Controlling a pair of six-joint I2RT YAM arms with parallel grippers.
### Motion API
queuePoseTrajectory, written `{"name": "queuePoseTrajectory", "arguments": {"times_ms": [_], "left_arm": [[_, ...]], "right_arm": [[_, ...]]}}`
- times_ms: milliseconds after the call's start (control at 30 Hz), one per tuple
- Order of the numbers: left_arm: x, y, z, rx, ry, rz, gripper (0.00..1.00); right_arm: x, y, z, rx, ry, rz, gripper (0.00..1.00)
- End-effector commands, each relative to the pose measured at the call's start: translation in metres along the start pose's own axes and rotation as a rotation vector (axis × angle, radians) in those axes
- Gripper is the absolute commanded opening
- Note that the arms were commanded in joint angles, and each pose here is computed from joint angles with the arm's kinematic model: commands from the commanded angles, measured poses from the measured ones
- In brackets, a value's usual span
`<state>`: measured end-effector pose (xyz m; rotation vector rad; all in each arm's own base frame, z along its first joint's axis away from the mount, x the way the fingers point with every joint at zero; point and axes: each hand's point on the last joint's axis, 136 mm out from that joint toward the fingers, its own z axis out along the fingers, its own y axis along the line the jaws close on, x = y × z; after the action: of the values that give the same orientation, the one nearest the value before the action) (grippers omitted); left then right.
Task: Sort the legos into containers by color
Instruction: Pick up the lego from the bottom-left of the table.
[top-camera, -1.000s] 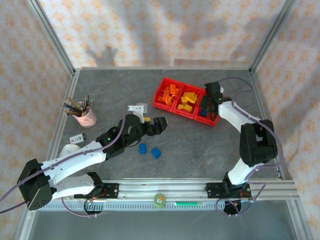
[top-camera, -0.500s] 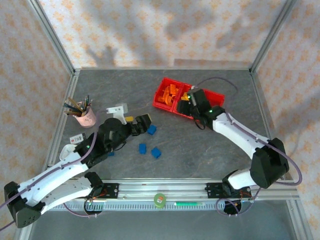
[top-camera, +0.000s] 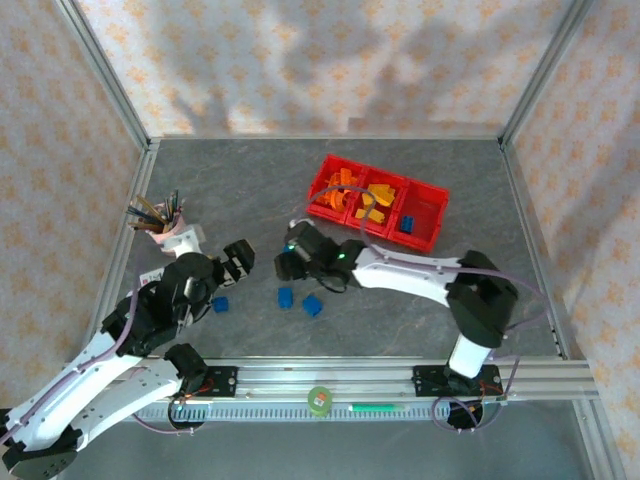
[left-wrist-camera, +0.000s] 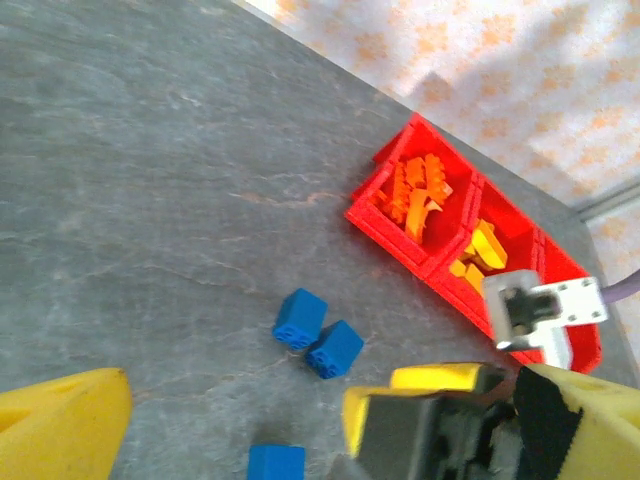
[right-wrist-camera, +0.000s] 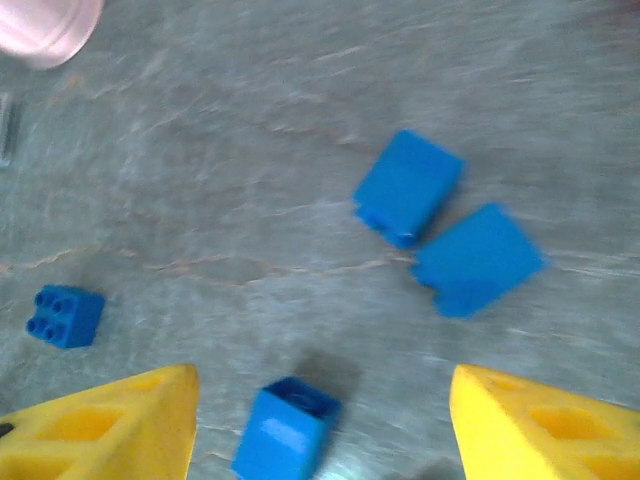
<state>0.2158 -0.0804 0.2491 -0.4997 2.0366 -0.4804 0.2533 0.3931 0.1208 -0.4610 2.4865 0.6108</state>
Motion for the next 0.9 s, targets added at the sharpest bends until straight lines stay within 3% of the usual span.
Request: {"name": "queuePoseTrajectory", "arguments": {"times_ms": [0,267,533,867], "left_arm": [[-0.012,0.033,-0.019,-0.119,-0.05,-0.039,0.99],[-0.027,0.06,-0.048,-0.147,-0.139,-0.141,0.99],[-0.036,0.082,-0.067,-0.181,-0.2,-0.212,0.99],[-0.038,0.089,-0.073,-0.183,-0.228,-0.241,0.99]], "right_arm": [[-0.004,0.038,0.013,-0.035,-0.023,-0.063,0.68],[0.028,0.105,0.052,-0.134,0.01,-0.355,0.75],[0.048,0.13,0.088,-0.218,0.051,-0.512,0.8],[0.075,0.137,0.117,-0.215,0.112,-0.664,0.84]]}}
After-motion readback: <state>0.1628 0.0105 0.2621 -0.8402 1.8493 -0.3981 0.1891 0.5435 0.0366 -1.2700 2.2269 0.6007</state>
